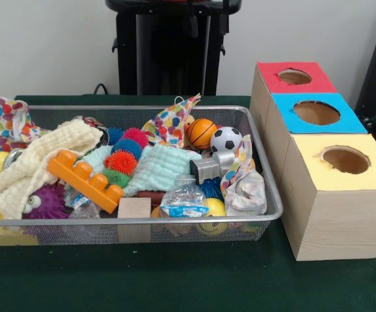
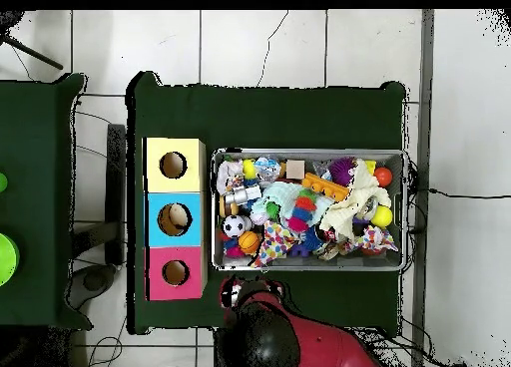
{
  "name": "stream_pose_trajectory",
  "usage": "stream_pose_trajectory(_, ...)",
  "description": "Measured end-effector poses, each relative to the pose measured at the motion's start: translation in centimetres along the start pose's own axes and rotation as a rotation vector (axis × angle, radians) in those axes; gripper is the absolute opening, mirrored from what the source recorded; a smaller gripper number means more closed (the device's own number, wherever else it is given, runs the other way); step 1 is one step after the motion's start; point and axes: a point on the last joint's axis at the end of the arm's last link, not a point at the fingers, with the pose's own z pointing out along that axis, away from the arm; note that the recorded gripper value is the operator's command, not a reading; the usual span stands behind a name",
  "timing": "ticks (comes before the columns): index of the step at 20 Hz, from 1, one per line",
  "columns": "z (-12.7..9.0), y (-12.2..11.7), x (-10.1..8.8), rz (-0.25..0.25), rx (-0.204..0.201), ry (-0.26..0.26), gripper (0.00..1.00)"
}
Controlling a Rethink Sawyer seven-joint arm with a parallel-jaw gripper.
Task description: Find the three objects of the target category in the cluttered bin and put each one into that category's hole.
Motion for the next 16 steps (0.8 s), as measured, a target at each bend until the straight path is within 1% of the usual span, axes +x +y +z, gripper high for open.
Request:
stream_pose_trajectory(4, 0.2, -0.1, 0.1, 0.004, -0.004, 0.006, 1.00)
stream_pose_trajectory(5, 0.8, -0.6, 0.3, 0.020, -0.016, 0.024, 1.00)
stream_pose_trajectory(6, 1.0, -0.7, 0.4, 0.025, -0.019, 0.028, 1.00)
stream_pose_trajectory(9, 2.3, -1.7, 0.3, 0.056, -0.044, 0.058, 1.00)
stream_pose_trajectory(10, 3.0, -2.1, 0.1, 0.067, -0.055, 0.069, 1.00)
stream_pose_trajectory(13, 4.4, -2.5, -0.6, 0.080, -0.076, 0.086, 1.00)
stream_pose_trajectory(15, 6.5, -2.8, -1.9, 0.086, -0.101, 0.100, 1.00)
stream_pose_trajectory(16, 7.0, -2.9, -2.2, 0.087, -0.105, 0.102, 1.00)
